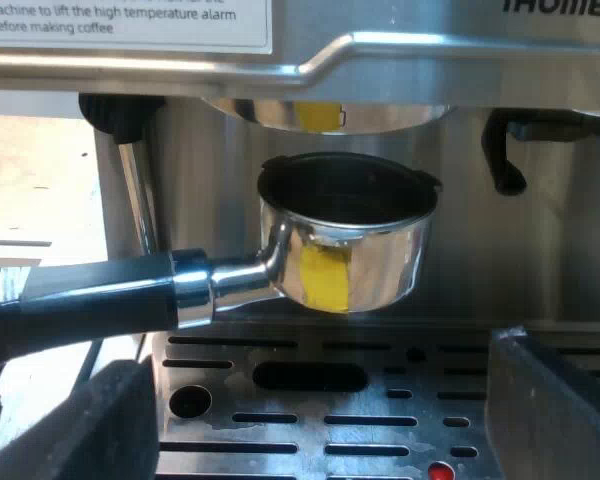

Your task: Put the handle in the coffee machine

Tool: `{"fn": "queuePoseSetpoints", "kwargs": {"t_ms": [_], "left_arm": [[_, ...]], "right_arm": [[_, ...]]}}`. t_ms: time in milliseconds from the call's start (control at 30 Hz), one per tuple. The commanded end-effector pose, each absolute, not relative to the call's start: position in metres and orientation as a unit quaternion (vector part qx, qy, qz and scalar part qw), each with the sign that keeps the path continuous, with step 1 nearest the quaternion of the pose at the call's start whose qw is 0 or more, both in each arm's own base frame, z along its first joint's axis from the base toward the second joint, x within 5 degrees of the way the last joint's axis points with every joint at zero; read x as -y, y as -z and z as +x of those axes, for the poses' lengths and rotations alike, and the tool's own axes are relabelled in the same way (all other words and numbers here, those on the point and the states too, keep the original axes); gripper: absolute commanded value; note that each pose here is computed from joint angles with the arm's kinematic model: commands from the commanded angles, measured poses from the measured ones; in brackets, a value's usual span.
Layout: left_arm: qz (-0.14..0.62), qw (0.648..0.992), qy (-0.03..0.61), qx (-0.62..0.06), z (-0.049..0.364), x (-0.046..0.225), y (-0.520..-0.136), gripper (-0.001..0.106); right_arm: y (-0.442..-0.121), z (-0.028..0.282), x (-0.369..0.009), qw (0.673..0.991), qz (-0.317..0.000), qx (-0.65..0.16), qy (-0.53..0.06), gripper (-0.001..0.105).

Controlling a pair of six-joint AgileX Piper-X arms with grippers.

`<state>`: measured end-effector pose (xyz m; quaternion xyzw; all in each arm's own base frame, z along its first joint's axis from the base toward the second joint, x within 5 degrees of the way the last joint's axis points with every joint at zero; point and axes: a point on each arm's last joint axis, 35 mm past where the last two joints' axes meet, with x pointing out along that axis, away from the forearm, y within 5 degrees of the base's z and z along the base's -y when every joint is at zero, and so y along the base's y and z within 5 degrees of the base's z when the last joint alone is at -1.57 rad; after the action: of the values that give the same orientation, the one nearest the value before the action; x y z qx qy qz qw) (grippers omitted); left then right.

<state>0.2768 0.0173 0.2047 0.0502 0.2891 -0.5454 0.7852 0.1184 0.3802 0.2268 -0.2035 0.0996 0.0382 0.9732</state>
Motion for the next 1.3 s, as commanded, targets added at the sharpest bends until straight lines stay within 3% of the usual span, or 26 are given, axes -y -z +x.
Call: {"fn": "queuePoseSetpoints", "kwargs": {"t_ms": [33, 1300], "left_arm": [[0.041, 0.790, 0.553, -0.260, 0.280, -0.016, -0.216, 0.000], [0.048, 0.804, 0.546, -0.230, 0.294, -0.018, -0.238, 0.000]], "right_arm": [[-0.229, 0.120, -0.379, 0.973, -0.209, -0.097, -0.033, 0.070], [-0.229, 0.120, -0.379, 0.973, -0.209, -0.097, -0.033, 0.070]]}}
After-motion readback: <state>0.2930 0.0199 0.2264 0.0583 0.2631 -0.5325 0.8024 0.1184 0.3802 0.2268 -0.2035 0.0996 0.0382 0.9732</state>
